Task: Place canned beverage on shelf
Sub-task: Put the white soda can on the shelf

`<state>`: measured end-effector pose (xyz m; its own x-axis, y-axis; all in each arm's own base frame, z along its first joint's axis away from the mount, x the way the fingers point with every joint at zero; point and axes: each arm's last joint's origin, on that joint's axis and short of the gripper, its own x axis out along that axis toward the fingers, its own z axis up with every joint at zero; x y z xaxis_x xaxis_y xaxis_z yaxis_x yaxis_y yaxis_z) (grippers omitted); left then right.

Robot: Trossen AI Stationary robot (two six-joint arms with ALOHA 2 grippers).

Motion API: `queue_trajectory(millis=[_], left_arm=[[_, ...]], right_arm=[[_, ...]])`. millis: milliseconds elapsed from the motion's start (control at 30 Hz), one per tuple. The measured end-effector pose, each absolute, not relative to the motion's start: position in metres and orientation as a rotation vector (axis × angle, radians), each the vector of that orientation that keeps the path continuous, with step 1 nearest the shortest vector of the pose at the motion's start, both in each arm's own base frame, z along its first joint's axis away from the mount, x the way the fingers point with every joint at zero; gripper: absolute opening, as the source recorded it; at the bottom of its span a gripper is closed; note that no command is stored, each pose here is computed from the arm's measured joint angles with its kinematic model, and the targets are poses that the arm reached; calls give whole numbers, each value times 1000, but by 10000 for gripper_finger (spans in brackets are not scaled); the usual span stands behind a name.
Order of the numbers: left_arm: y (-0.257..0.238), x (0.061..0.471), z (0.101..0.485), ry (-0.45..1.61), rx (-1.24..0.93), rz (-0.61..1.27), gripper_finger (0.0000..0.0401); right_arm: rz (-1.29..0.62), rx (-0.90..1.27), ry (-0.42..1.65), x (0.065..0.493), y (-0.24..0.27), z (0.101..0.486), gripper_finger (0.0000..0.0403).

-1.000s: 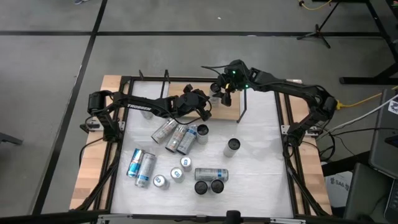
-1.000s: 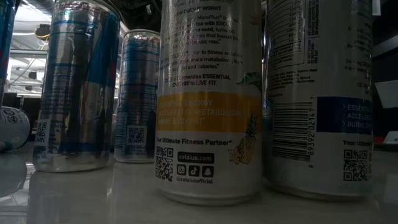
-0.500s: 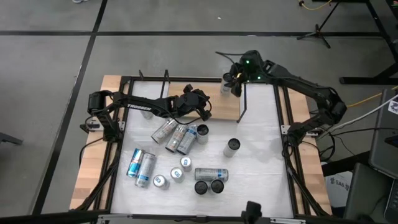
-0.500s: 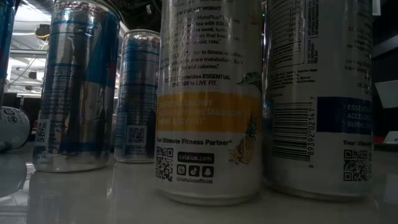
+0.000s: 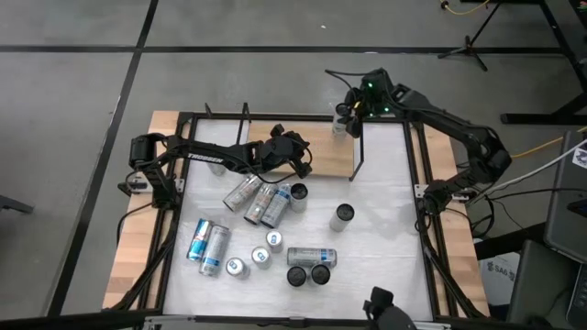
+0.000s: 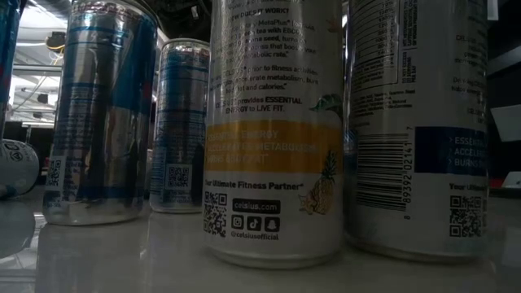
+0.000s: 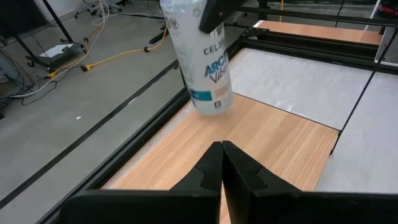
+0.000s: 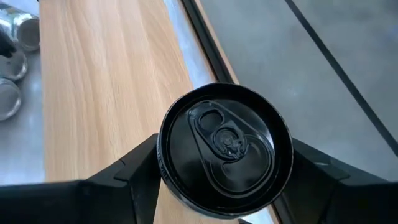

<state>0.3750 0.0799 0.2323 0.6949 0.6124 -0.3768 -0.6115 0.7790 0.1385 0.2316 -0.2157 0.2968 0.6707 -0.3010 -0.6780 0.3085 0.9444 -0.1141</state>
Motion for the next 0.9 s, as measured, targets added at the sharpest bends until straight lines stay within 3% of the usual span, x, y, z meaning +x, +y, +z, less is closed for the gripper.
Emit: queue_trajectory(millis=[467,900], left_arm=[[80,375,232,421,2,683,0],[80,375,232,421,2,683,0]], right_arm=[[-353,22,805,236,-221,285,254],[-360,19,803,236,-222,286,306]])
